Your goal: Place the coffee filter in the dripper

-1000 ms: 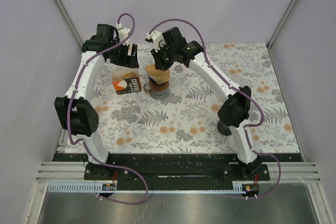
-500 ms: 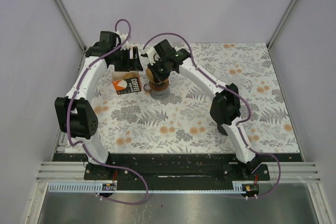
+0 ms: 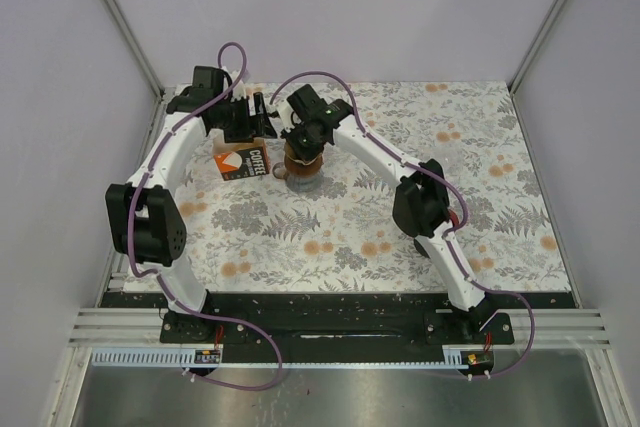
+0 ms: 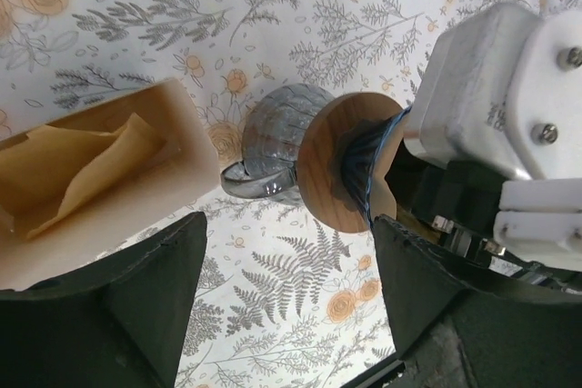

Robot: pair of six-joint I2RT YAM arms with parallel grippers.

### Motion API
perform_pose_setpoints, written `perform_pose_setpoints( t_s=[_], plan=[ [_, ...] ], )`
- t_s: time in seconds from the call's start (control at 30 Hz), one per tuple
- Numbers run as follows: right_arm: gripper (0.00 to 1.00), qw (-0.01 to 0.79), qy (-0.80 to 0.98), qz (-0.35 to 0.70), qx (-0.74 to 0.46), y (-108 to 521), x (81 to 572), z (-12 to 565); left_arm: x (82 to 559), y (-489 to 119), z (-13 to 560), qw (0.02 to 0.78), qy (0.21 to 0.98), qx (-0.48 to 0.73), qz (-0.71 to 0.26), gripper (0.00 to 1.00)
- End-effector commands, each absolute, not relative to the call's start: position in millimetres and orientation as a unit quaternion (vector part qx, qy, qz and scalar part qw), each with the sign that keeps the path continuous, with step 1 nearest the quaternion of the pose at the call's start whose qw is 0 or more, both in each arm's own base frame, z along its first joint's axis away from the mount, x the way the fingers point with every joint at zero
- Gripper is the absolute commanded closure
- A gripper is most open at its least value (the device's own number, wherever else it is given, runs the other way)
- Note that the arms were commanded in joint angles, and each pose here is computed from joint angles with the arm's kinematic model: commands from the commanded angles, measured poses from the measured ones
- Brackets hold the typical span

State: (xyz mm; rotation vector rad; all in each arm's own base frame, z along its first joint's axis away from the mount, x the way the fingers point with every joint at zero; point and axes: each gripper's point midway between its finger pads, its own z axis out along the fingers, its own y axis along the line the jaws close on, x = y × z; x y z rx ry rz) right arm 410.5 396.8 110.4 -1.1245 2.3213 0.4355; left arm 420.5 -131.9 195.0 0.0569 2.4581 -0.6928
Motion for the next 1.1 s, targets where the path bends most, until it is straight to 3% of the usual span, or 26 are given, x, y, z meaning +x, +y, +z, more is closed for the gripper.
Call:
perform_pose_setpoints(
  t_s=[0.0, 0.37, 0.93, 1.07],
  plan=[
    [1.0, 0.243, 0.868, 0.124, -0.415, 392.8, 411.8, 84.6, 413.0, -148.7, 217.4, 0.319, 0.903, 0.032, -0.286, 0.23],
    [1.0, 0.216, 0.873, 0.131, -0.417, 393.8, 405.0, 65.0, 406.2, -161.8, 208.1, 0.304, 0.902, 0.02, -0.307, 0.3],
    [1.0, 0.233, 0.863, 0.17, -0.414, 405.1, 400.4, 97.2, 400.4, -169.5, 222.4, 0.316, 0.887, 0.03, -0.336, 0.35],
    [1.0, 0.238, 0.861, 0.18, -0.413, 407.7, 398.9, 106.3, 401.2, -169.1, 201.4, 0.296, 0.896, 0.019, -0.33, 0.41]
  ],
)
